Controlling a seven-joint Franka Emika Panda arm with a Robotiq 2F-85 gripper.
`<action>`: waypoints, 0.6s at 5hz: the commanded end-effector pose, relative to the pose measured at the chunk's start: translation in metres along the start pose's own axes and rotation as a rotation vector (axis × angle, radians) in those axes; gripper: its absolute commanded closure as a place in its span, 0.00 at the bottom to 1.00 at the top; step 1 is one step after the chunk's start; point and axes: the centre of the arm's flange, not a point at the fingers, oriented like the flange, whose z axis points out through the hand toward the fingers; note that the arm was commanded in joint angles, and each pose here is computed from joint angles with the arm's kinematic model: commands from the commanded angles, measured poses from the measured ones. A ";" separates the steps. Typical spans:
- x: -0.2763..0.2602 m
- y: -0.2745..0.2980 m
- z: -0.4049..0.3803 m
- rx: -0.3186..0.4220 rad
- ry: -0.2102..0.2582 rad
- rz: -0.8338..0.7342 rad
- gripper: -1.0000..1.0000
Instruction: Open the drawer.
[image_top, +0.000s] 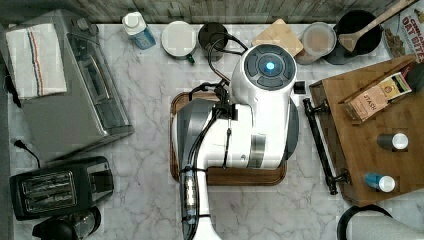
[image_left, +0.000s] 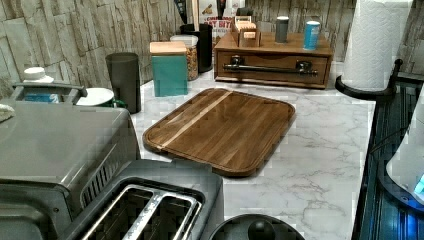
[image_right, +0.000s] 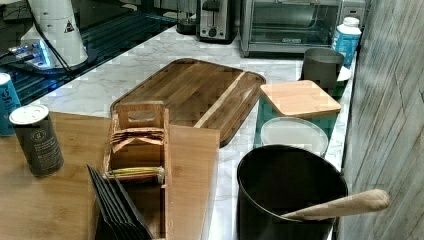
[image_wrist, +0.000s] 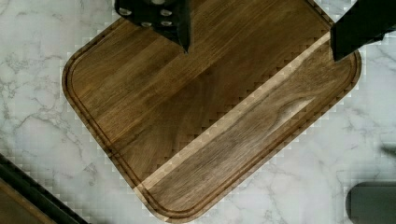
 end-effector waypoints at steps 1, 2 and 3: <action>-0.022 0.044 0.006 0.022 0.048 -0.407 0.00; -0.015 0.079 0.019 0.055 0.075 -0.593 0.00; -0.007 0.106 0.035 0.054 0.132 -0.731 0.00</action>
